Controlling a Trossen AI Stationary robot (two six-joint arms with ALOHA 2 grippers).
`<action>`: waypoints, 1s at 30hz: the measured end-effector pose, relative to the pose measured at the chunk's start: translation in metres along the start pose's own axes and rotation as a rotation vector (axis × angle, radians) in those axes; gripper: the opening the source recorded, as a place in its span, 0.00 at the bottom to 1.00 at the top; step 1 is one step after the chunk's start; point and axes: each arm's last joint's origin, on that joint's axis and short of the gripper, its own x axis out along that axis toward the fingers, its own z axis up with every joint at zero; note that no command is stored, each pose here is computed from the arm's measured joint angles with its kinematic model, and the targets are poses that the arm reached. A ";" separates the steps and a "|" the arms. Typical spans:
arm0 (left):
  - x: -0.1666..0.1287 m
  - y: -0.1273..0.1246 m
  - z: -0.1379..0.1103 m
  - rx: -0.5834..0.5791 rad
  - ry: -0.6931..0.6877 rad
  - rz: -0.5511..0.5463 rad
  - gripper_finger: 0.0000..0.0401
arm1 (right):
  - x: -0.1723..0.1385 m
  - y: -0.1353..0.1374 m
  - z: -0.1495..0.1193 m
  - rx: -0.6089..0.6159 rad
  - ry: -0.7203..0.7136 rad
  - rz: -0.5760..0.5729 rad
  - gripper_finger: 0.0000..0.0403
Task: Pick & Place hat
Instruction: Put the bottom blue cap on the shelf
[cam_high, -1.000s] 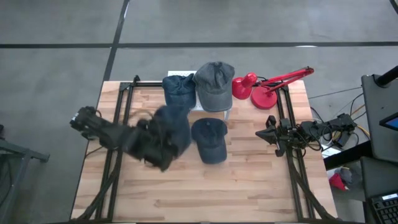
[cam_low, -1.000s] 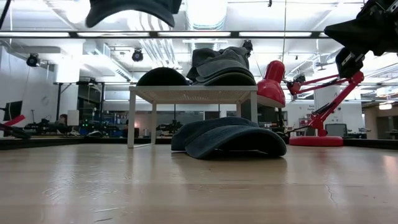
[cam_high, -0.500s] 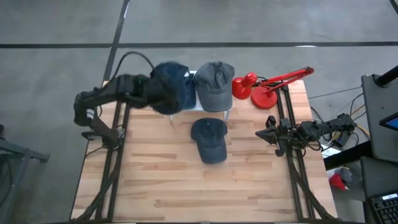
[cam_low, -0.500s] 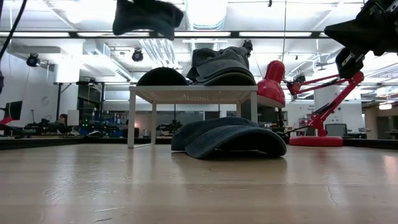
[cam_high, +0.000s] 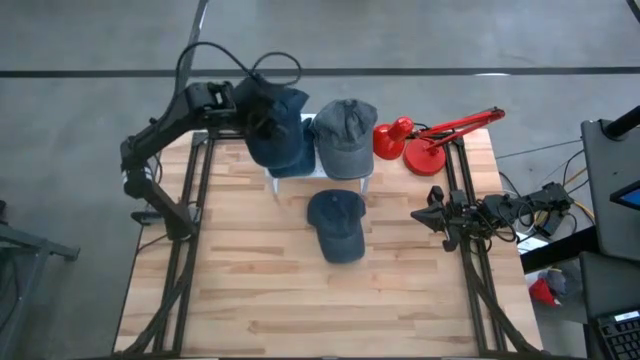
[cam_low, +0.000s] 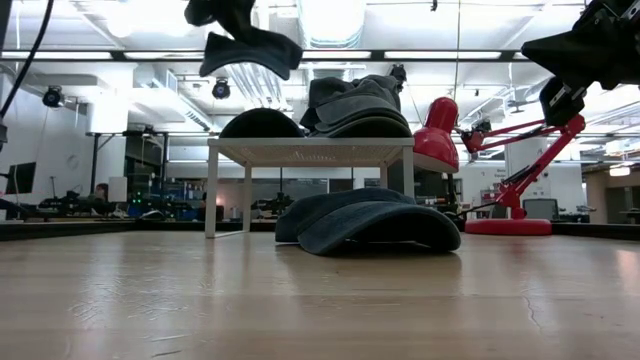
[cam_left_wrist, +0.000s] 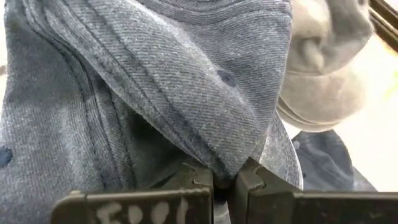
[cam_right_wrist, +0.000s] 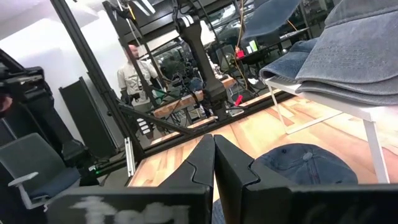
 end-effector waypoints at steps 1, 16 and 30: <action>0.002 0.004 0.002 -0.012 0.007 -0.001 0.02 | 0.000 0.000 0.000 0.000 0.000 0.000 0.02; 0.054 0.030 0.006 -0.189 0.150 -0.159 0.02 | 0.000 0.000 0.000 0.000 0.000 0.000 0.02; 0.085 0.035 0.000 -0.192 0.187 -0.248 0.02 | 0.000 0.000 0.000 0.026 0.000 0.000 0.02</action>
